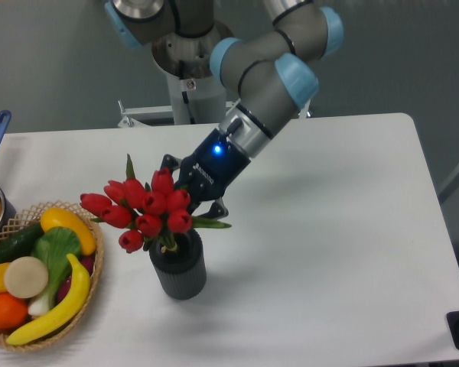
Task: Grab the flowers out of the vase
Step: 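Lift the gripped tulips up out of the black vase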
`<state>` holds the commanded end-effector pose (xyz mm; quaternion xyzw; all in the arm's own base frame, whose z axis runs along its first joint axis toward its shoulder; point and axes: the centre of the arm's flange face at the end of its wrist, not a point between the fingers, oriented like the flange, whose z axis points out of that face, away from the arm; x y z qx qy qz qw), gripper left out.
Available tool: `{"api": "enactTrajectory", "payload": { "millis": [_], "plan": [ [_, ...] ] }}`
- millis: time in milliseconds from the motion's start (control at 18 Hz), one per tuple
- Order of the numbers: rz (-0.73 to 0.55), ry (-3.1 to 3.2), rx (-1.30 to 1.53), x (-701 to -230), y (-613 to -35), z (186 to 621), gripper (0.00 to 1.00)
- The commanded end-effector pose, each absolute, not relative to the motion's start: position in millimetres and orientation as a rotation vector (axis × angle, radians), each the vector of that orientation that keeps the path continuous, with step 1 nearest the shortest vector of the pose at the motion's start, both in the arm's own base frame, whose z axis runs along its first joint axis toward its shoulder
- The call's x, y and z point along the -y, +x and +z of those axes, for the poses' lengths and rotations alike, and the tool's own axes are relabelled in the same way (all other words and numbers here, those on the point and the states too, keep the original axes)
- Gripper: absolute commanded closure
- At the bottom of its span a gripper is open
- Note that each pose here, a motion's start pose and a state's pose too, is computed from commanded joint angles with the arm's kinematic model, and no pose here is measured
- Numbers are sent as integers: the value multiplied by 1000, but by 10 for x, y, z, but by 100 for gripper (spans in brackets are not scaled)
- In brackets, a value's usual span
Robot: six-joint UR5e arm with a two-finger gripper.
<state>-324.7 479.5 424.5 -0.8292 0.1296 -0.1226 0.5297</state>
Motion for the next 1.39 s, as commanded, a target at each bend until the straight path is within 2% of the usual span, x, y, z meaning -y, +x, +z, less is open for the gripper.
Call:
{"api": "enactTrajectory", "payload": {
  "millis": [833,1111,1389],
  "plan": [
    [-252,-1923,-165,-4677,-3276,5455,66],
    [-204,-1914,-109,-4475,-3566,5572,66],
    [-161,-1896,-47,-4199,-4095,5480,66]
  ]
}}
